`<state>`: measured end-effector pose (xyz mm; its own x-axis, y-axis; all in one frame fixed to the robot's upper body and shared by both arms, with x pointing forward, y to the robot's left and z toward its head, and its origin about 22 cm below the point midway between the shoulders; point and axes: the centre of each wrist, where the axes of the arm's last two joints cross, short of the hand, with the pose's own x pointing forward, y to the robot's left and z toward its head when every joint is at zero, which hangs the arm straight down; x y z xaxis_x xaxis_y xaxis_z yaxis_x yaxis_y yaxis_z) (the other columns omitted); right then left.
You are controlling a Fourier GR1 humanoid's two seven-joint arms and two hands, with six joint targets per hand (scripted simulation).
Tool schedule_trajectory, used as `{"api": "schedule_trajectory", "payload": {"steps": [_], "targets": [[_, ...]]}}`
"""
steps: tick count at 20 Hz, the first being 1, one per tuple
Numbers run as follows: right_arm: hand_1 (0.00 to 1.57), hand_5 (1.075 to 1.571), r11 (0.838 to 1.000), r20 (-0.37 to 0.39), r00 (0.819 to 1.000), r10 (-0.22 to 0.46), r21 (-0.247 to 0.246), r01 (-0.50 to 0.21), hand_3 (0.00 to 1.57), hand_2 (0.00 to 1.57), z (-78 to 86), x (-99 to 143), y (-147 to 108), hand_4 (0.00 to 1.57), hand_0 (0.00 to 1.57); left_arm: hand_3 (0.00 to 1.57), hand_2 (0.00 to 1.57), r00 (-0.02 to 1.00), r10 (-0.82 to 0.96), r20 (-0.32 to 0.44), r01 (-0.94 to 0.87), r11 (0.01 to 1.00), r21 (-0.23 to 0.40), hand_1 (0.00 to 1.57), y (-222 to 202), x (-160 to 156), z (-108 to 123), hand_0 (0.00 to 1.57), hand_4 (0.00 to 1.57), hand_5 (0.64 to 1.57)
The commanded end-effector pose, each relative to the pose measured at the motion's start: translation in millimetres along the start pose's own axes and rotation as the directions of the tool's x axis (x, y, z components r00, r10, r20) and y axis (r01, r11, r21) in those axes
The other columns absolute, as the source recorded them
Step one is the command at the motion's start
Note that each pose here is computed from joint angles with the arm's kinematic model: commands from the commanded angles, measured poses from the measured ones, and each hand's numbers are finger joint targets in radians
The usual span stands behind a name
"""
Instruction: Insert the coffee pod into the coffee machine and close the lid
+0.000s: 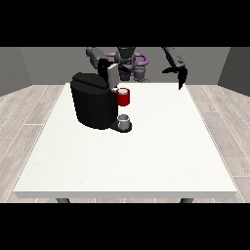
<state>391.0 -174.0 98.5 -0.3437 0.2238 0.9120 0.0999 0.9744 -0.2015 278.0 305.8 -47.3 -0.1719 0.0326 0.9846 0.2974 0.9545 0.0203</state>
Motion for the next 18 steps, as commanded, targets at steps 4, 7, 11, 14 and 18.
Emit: {"api": "schedule_trajectory", "payload": {"steps": [4, 7, 11, 14, 18], "targets": [[0.00, 1.571, 0.990, 0.064, 0.993, 0.102, 0.090, -0.108, 0.00, 0.00, -13.2, 24, 25, 0.37, 0.00, 0.00, 0.00, 1.000, 0.023, 0.011, -0.023, 0.999, -0.030, 0.00, -3, -1, -9, 0.00, 0.34, 1.571], [0.00, 1.571, 0.987, 0.065, 0.992, 0.106, 0.118, -0.113, 0.00, 0.00, -10.5, 41, 42, 0.35, 0.00, 0.00, 0.00, 1.000, 0.017, -0.017, -0.017, 1.000, -0.024, 0.00, -3, -6, -8, 0.00, 0.32, 1.571], [0.00, 1.571, 0.977, 0.188, 0.968, 0.170, 0.098, -0.190, 0.00, 0.00, -33.5, 70, 35, 0.46, 0.00, 0.00, 0.00, 0.999, 0.011, 0.049, -0.008, 0.998, -0.058, 0.00, -6, 10, -36, 0.00, 0.36, 1.571], [0.00, 1.571, 0.982, 0.178, 0.978, 0.109, 0.135, -0.134, 0.00, 0.00, -29.2, 59, 46, 0.35, 0.00, 0.00, 0.00, 0.999, 0.009, 0.039, -0.007, 0.999, -0.051, 0.00, -18, -1, -25, 0.00, 0.34, 1.571], [0.00, 1.571, 0.976, 0.209, 0.973, 0.100, 0.168, -0.137, 0.00, 0.00, -27.0, 63, 67, 0.38, 0.00, 0.00, 0.00, 0.999, 0.030, 0.025, -0.029, 0.998, -0.058, 0.00, -21, -12, -12, 0.00, 0.37, 1.571]]}}
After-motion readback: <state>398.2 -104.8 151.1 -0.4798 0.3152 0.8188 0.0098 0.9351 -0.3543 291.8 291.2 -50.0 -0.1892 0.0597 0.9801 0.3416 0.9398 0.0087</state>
